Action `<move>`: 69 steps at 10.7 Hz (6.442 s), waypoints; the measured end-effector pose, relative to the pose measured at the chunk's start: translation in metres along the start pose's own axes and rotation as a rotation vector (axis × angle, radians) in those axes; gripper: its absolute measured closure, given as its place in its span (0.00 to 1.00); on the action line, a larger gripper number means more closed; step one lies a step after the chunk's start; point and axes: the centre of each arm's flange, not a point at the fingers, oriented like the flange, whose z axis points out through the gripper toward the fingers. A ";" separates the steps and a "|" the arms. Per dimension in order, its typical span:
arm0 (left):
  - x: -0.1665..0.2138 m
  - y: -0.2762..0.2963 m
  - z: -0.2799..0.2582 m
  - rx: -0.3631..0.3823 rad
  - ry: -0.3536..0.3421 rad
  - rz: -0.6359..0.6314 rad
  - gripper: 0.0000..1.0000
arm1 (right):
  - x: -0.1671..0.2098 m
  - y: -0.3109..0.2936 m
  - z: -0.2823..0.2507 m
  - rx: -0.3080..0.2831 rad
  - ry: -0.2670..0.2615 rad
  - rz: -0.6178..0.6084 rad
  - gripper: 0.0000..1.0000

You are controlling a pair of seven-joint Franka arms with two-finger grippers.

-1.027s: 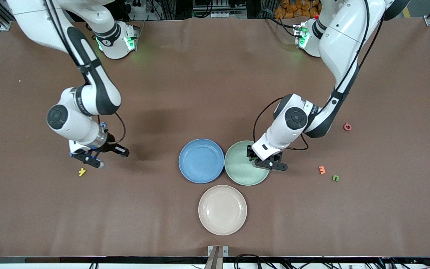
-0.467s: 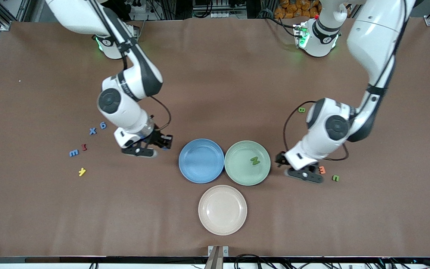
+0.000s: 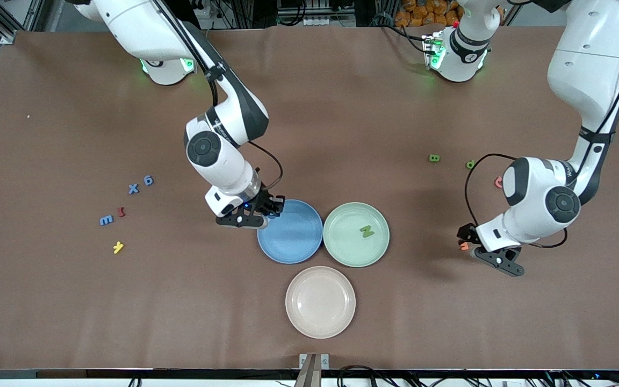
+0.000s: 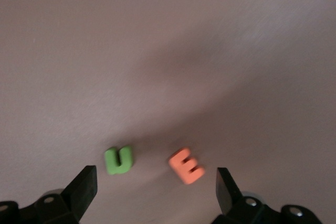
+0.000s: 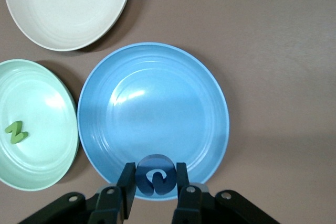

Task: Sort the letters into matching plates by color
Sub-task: 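Release the letters into the matching plates with the right and left grippers, then return both grippers to the remaining blue and green letters, then drop the u with the left gripper while the right gripper grasps the 3, then drop the 3 with the right gripper while the left gripper grasps the B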

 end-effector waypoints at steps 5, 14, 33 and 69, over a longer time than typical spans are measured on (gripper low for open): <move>-0.014 -0.020 0.021 0.003 -0.033 0.053 0.06 | 0.009 -0.003 0.018 -0.018 0.010 -0.010 0.23; -0.018 -0.049 0.028 0.031 -0.037 -0.013 0.35 | 0.072 0.206 -0.036 -0.137 -0.019 -0.033 0.00; 0.032 0.013 0.037 0.005 0.004 -0.129 0.74 | 0.067 0.488 -0.083 -0.231 0.159 0.893 0.00; -0.069 0.174 -0.019 0.063 -0.123 -0.405 0.00 | 0.051 0.514 -0.017 -0.209 0.090 0.619 0.73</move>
